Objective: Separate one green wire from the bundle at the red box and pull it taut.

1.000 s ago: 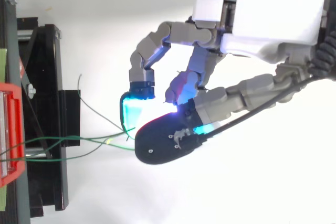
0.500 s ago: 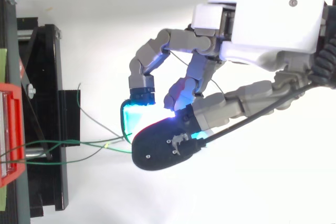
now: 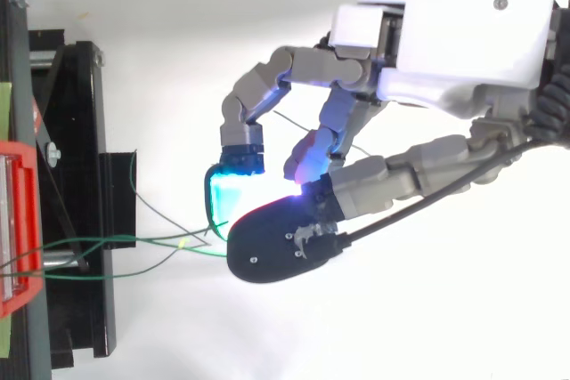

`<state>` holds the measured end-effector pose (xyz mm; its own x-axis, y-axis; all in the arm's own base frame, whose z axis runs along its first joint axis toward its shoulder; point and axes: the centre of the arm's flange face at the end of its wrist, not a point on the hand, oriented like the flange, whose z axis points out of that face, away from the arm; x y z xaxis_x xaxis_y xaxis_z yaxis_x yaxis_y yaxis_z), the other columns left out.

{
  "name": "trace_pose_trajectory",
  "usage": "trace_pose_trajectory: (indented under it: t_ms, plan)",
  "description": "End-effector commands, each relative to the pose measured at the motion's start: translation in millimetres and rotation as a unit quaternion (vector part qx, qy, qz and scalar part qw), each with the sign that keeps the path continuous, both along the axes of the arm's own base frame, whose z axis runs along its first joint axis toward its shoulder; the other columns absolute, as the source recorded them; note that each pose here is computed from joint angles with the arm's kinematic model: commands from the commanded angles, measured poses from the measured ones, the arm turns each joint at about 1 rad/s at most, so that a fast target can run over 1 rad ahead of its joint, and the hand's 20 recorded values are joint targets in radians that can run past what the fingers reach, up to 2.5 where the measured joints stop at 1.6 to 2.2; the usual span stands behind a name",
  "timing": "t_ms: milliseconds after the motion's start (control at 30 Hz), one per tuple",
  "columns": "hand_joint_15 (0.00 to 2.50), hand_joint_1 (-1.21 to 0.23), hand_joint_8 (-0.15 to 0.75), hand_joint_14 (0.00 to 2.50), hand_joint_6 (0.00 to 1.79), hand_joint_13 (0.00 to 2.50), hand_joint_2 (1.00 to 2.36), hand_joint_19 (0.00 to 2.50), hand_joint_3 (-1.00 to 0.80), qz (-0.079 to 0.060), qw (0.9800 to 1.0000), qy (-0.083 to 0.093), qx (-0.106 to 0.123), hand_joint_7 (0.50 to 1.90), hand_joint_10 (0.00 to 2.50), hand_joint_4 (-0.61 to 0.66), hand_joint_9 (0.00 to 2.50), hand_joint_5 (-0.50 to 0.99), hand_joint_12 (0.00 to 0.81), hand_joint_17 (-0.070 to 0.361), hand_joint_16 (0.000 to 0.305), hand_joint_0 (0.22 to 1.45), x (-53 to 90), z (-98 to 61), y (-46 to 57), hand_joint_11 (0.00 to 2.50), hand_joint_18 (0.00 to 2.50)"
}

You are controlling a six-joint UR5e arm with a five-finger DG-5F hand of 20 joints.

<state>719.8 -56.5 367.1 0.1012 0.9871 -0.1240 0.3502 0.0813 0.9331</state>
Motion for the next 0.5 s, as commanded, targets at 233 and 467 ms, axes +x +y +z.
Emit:
trace_pose_trajectory:
  t_ms: [233, 467]
  plan:
    - [0.40, -0.73, 0.254, 0.01, 0.89, 0.83, 1.00, 0.45, -0.08, -0.029, 0.9995, -0.008, -0.007, 0.99, 0.02, -0.10, 1.04, -0.06, 0.349, 0.131, 0.058, 0.56, -12.8, 26.3, -9.4, 0.43, 0.78]
    - [0.37, -0.74, 0.238, 0.01, 0.88, 0.80, 1.00, 0.43, -0.08, -0.036, 0.9993, -0.004, -0.003, 0.99, 0.01, -0.10, 0.98, -0.06, 0.344, 0.128, 0.057, 0.56, -23.2, 41.4, -11.9, 0.35, 0.75]
